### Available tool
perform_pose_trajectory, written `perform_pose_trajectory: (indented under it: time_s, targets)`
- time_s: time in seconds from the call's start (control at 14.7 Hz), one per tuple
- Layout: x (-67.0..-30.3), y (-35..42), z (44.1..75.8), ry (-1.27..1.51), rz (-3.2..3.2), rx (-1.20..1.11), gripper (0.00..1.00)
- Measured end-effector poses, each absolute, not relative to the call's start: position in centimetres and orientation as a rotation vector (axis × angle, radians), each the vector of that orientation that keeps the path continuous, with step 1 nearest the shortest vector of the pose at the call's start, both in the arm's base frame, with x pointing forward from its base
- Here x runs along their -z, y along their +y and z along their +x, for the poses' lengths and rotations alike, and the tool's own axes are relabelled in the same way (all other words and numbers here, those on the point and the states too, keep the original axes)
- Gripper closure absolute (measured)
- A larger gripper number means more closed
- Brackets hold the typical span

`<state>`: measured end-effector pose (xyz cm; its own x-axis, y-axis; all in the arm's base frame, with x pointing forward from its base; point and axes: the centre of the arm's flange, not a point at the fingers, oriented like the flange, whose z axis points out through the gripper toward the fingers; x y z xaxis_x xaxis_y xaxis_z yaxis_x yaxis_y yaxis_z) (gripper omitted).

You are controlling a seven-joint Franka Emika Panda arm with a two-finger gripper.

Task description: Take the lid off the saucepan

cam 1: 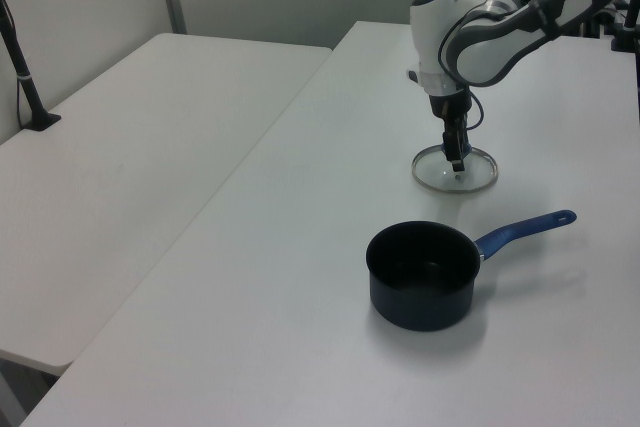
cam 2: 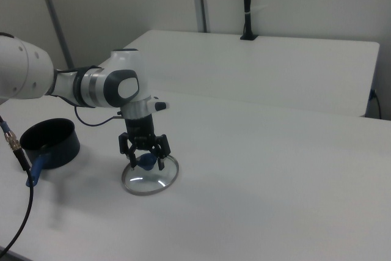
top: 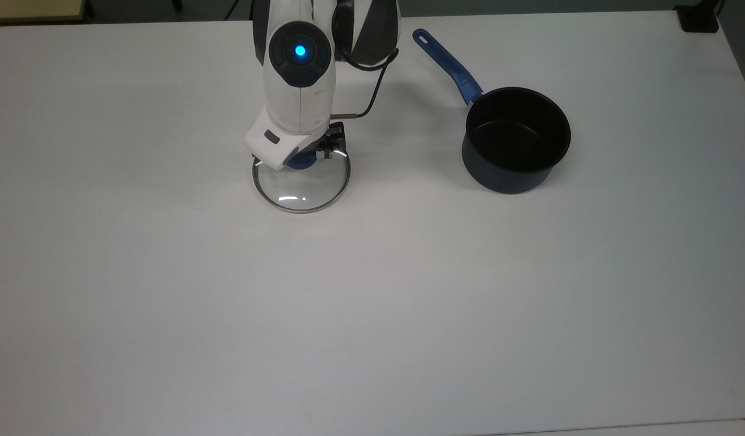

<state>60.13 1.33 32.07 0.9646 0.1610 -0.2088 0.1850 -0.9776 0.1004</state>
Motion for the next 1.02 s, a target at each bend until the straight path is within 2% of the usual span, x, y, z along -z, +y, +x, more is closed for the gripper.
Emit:
perform_pose_trajectory:
  time_s: [0.2,0.34,0.75,1.02]
  targets:
    - [-35.1,0.6,61.5,0.235,3.000,0.245,0.00]
    - [-39.1,-0.8,61.8,0.192,3.009,0.219,0.00]
    - [-52.4,-6.3,58.7,0.068,3.038,-0.034,0.00]
    - [-55.4,-7.1,57.3,0.070,3.043,-0.051,0.00]
